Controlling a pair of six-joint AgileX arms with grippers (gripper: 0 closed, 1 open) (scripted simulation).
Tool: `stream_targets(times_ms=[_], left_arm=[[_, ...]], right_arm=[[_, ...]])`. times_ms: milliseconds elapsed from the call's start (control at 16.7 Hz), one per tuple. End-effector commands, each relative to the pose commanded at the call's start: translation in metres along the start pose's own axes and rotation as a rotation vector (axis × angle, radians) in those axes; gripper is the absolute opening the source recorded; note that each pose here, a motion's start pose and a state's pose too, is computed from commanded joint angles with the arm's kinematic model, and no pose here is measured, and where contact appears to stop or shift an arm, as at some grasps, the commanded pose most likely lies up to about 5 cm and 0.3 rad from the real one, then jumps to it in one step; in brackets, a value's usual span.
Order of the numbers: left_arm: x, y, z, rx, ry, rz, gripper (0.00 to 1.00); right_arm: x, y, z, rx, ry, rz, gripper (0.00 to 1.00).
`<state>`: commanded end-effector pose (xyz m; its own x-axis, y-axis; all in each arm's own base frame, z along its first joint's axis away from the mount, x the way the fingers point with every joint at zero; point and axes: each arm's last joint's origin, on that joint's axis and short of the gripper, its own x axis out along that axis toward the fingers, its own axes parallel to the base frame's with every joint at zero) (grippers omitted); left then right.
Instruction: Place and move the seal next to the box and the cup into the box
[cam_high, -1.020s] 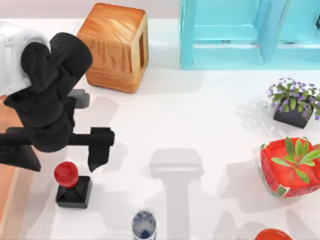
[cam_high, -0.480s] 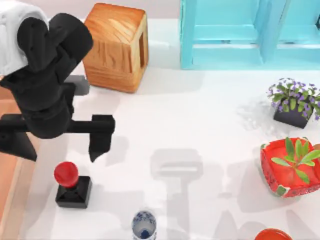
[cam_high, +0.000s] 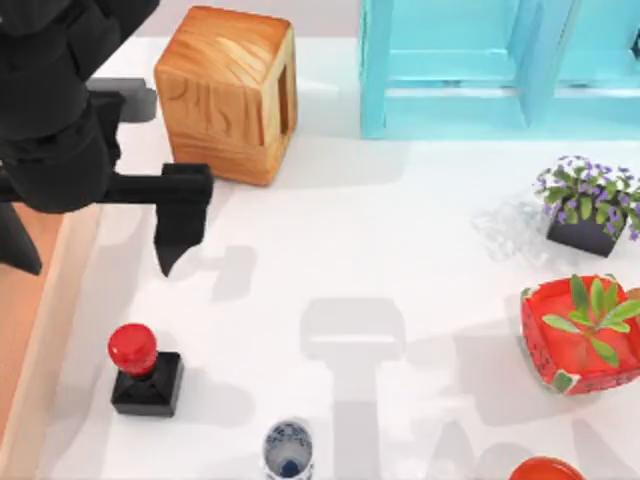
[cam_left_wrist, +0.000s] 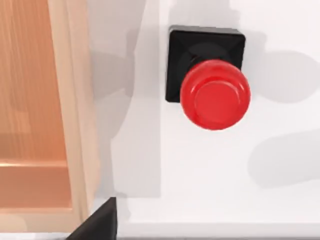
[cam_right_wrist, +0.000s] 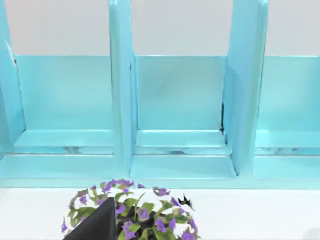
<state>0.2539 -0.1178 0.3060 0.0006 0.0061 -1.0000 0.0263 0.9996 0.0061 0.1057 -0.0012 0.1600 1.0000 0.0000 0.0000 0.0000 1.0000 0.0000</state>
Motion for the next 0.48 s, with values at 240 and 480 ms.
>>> stream_targets(times_ms=[240, 480], left_arm=[[0.002, -0.001, 0.000, 0.001, 0.003, 0.002, 1.00], [0.019, -0.030, -0.004, 0.006, 0.014, 0.016, 1.00]], right_arm=[[0.000, 0.000, 0.000, 0.000, 0.000, 0.000, 1.00], [0.000, 0.000, 0.000, 0.000, 0.000, 0.000, 1.00]])
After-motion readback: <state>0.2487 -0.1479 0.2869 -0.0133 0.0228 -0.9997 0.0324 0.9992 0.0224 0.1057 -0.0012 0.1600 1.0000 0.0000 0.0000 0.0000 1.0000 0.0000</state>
